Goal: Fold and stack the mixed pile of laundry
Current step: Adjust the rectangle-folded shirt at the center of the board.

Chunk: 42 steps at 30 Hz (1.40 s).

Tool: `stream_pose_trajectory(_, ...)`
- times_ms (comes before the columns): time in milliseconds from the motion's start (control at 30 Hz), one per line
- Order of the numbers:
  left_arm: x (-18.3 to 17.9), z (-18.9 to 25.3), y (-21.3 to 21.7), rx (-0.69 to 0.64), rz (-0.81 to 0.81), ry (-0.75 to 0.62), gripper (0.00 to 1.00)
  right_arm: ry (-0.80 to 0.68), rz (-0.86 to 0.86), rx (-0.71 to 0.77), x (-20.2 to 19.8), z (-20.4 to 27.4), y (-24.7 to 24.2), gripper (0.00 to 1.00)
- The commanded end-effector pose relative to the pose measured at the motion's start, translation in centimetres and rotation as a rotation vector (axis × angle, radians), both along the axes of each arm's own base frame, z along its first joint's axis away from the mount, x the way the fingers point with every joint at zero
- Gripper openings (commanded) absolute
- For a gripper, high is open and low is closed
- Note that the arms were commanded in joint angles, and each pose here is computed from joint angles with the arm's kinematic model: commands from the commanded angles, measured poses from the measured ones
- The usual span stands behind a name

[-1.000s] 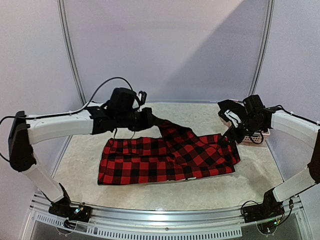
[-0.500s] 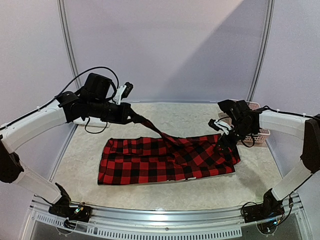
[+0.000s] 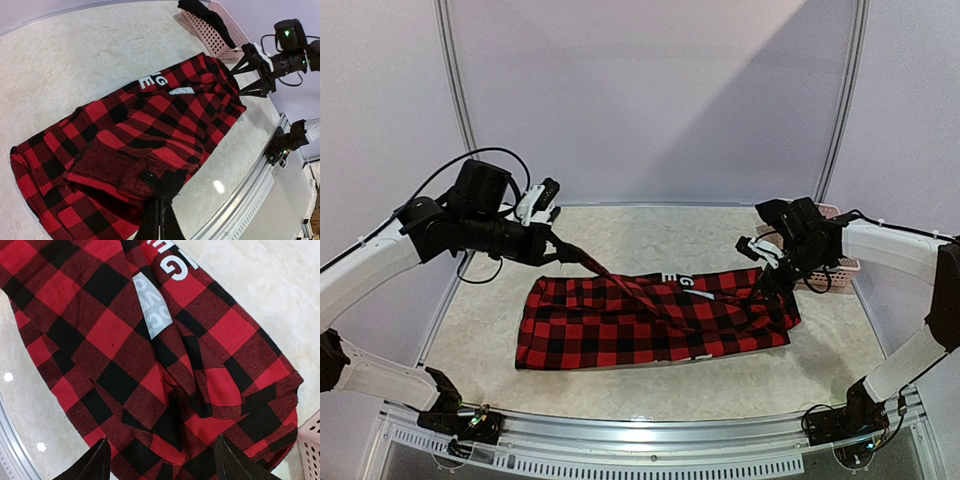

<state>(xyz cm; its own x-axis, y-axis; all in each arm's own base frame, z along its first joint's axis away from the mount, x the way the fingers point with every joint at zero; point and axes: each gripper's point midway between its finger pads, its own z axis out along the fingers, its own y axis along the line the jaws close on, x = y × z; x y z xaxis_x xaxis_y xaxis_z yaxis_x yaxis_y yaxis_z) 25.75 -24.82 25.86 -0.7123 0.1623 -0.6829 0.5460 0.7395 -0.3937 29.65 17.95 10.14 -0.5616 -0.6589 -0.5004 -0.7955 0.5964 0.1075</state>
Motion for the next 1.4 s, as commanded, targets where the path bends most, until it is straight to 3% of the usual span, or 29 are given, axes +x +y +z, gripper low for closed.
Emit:
stream_pose_trajectory(0,-0.5,-2.1,1.9,0.046,0.020,0.045,0.00,-0.024,0.015,0.008,-0.1,0.8,0.1,0.71)
stream_pose_trajectory(233,-0.9,-5.0,2.8,0.096,0.040,0.127,0.05,-0.010,0.016,0.002,-0.3,0.5,0.1,0.71)
stream_pose_trajectory(400,-2.0,-6.8,7.4,0.287,0.136,0.158,0.27,-0.010,0.021,0.006,-0.5,0.5,0.1,0.72)
stream_pose_trajectory(533,-2.1,-5.6,11.5,0.418,0.238,0.088,0.40,-0.008,0.024,0.012,-0.4,0.6,0.2,0.72)
stream_pose_trajectory(600,-2.2,-5.6,11.6,0.410,0.239,0.066,0.46,-0.003,0.022,0.009,-0.3,0.4,0.2,0.72)
stream_pose_trajectory(767,-0.8,-9.3,9.7,0.417,0.184,0.118,0.47,-0.003,-0.012,-0.040,0.6,-0.4,-0.4,0.71)
stream_pose_trajectory(933,0.1,-14.8,8.2,0.391,0.274,0.324,0.48,0.010,-0.025,-0.070,0.5,-1.1,-0.9,0.71)
stream_pose_trajectory(1067,-1.1,-19.2,6.5,0.156,0.408,0.461,0.50,-0.002,-0.023,-0.070,0.5,-0.9,-1.0,0.71)
stream_pose_trajectory(1233,-1.2,-21.1,6.0,0.042,0.471,0.491,0.49,0.007,-0.017,-0.062,0.5,-1.0,-0.7,0.71)
stream_pose_trajectory(1367,-1.1,-22.0,5.6,0.028,0.466,0.503,0.46,0.020,-0.010,-0.058,0.4,-1.2,-0.6,0.71)
